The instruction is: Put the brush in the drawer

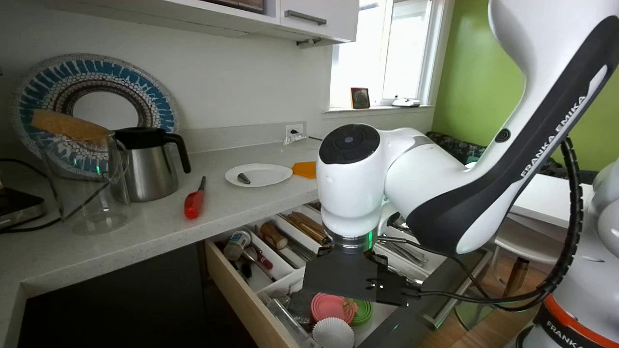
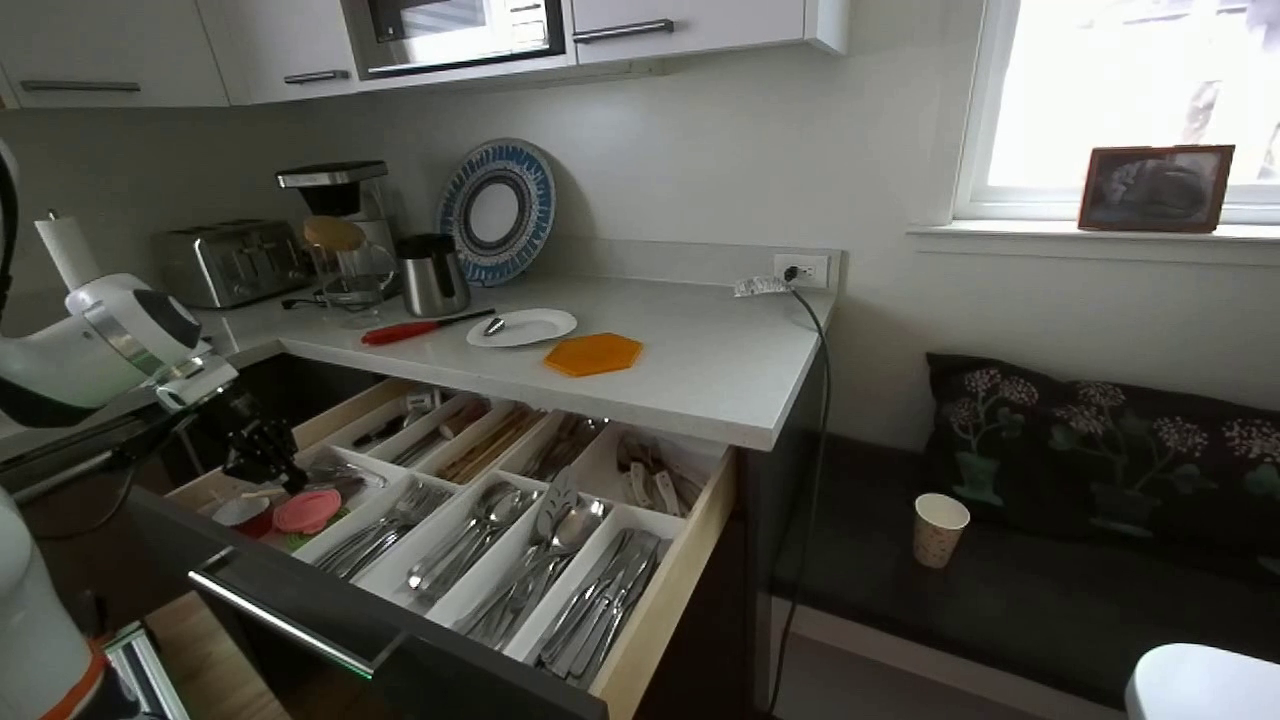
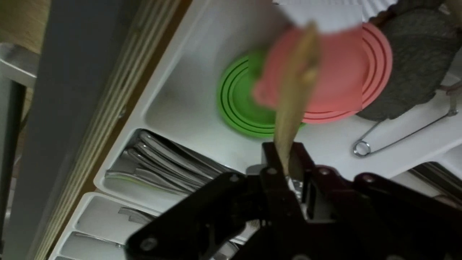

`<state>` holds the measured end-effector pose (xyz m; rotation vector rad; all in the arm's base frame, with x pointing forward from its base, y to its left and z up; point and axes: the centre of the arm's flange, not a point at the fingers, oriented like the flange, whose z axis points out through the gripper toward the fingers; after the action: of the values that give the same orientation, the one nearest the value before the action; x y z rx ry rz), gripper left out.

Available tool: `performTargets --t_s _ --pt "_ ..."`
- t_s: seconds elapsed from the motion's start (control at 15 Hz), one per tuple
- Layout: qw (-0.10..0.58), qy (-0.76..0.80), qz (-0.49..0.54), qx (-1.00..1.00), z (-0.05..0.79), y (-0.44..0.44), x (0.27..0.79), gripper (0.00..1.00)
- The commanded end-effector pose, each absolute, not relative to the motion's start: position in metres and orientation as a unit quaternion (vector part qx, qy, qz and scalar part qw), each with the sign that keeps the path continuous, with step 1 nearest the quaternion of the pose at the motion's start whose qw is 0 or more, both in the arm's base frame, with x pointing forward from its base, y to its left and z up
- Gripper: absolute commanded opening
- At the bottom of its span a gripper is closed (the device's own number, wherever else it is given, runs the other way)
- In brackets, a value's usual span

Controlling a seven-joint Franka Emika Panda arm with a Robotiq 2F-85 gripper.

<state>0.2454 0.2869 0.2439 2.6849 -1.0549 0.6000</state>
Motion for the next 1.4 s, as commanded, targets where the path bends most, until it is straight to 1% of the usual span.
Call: performTargets --t_s 0.0,0.47,1.0,1.07,1.13,1.27,1.33 --pt "0.086 -0.335 0.213 0.914 0.212 0.308 0.255 0.03" --pt "0.063 -0.299 0.224 0.925 0.186 0.325 0.276 0.03" --pt "0.071 -0.303 0.210 0.927 0.168 0.330 0.302 0.03" --pt "0.068 -0.304 0.210 0.927 0.169 0.332 0.303 0.39" --pt "0.069 -0.303 0.212 0.927 0.173 0.332 0.303 0.39" --pt "0.067 -0.301 0.212 0.927 0.179 0.334 0.302 0.53" --pt "0.065 -0.299 0.214 0.928 0.184 0.335 0.301 0.62"
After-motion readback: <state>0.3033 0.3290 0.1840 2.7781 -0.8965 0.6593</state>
